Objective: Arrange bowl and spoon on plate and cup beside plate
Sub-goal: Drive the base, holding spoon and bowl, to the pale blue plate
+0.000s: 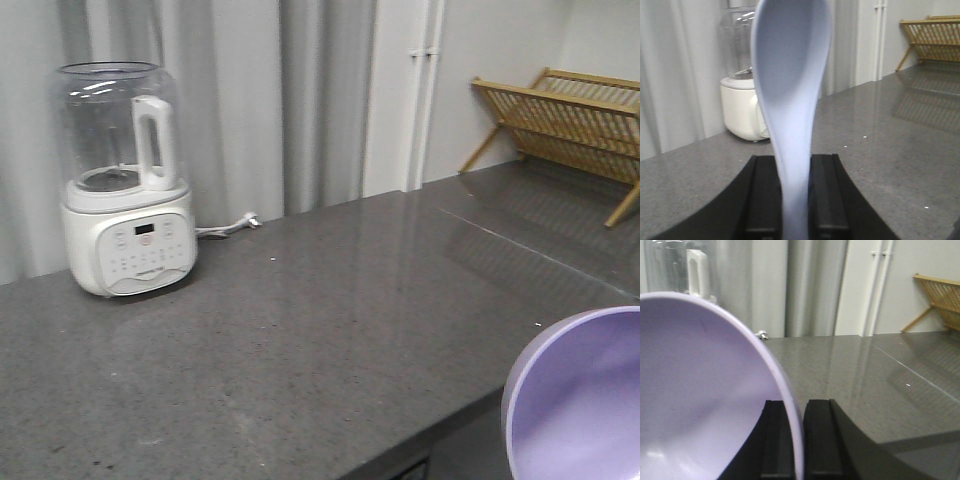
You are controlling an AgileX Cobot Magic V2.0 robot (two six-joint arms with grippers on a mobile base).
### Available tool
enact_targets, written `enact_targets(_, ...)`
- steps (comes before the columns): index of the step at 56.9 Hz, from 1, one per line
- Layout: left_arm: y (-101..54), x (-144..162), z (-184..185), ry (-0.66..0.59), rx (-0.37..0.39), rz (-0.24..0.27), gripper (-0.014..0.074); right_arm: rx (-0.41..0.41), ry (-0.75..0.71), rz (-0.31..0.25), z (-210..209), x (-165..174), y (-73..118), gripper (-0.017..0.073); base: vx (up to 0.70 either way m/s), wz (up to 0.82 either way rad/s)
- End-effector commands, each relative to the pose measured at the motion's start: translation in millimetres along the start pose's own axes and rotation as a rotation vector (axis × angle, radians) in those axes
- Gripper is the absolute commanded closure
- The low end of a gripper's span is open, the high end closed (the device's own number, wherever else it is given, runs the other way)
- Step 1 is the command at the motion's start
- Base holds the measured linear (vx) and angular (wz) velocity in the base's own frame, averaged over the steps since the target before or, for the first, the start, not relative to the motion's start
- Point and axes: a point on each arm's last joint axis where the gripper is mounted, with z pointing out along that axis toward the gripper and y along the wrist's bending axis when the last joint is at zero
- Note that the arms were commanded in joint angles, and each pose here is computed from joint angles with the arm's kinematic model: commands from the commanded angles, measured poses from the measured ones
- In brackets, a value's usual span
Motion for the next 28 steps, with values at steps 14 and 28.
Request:
enact_targets(14,-0.3,-14.1,-0.5,-0.092,0.006,-0.002,0.06,0.037,-0.051,0.02,-0.5,-11.6,-3.9,0.0568,-0.15,-0.6)
enact_targets(28,-0.3,-14.1,-0.5,-0.092,0.006,-0.002,0.06,0.038,-0.051,0.019,-0.6,-11.6,-3.8,0.0568,-0.11,-0.56)
